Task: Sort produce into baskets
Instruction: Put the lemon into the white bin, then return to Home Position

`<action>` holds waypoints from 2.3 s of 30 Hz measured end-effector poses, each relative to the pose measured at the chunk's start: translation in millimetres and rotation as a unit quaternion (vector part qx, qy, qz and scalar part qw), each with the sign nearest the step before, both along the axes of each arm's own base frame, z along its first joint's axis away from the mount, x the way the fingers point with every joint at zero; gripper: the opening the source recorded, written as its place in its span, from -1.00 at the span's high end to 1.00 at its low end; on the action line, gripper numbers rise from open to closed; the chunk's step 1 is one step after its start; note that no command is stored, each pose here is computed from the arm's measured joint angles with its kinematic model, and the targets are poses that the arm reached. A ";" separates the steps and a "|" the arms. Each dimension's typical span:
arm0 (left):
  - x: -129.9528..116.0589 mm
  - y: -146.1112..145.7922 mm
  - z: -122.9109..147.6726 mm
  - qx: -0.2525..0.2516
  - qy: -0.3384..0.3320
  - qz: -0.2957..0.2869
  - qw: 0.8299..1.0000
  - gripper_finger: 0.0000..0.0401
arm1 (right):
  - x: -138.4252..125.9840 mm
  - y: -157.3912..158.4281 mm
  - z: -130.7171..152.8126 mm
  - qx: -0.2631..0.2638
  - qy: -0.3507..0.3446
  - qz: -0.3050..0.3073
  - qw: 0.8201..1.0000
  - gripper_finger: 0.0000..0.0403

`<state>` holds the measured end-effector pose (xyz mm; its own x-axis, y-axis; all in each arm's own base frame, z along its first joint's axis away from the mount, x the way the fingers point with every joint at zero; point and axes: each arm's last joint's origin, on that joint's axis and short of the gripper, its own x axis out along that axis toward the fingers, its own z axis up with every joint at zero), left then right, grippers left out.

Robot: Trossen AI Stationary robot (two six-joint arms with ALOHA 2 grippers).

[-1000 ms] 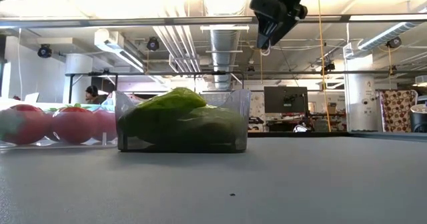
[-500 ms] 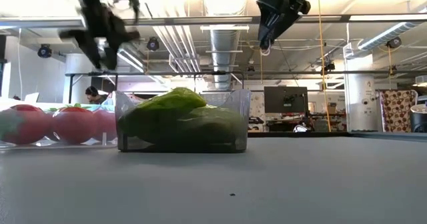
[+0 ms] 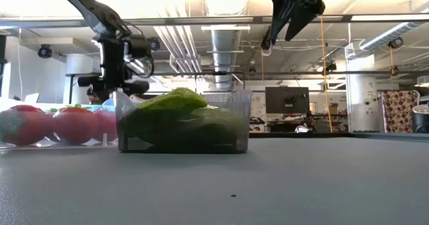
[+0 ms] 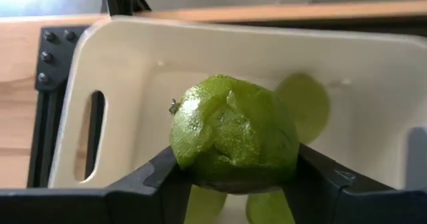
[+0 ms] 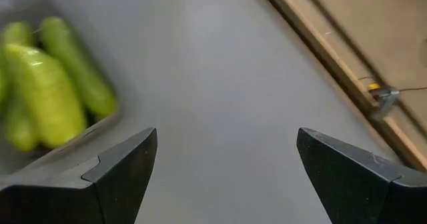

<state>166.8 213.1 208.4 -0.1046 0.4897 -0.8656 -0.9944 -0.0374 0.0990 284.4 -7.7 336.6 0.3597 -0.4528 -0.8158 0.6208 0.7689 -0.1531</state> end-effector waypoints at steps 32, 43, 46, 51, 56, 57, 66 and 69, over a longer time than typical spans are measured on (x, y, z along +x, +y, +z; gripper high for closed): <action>26.7 -76.6 64.3 0.072 -0.088 -0.196 0.974 -0.18 | -7.8 -19.1 -9.9 0.027 -0.259 0.285 0.922 -0.67; 34.6 -225.0 113.8 0.180 -0.162 -0.531 0.812 -0.15 | -47.5 -27.1 -102.2 0.055 -0.175 0.266 0.946 -0.37; 38.8 -241.1 133.3 0.208 -0.250 -0.531 0.782 -0.15 | -49.0 -28.9 -113.3 0.037 -0.176 0.238 0.955 -0.34; 30.9 -241.7 136.6 0.241 -0.226 -0.569 0.753 -0.15 | -53.5 -26.9 -105.0 -0.050 -0.291 0.302 0.907 -0.35; 6.1 -227.3 129.4 0.255 -0.229 -0.548 0.763 -0.15 | -80.6 -20.8 -100.8 -0.074 -0.375 0.334 0.862 -0.38; 0.7 -225.1 126.3 0.261 -0.238 -0.543 0.761 -0.15 | -87.5 -20.0 -100.3 -0.085 -0.381 0.332 0.859 -0.39; -31.8 -214.5 74.2 0.292 -0.357 -0.494 0.737 -0.15 | -138.0 -14.1 -113.2 -0.083 -0.450 0.260 0.850 -0.40; -35.0 -215.8 62.7 0.304 -0.407 -0.497 0.704 -0.15 | -149.1 -10.7 -116.2 -0.084 -0.497 0.250 0.827 -0.40</action>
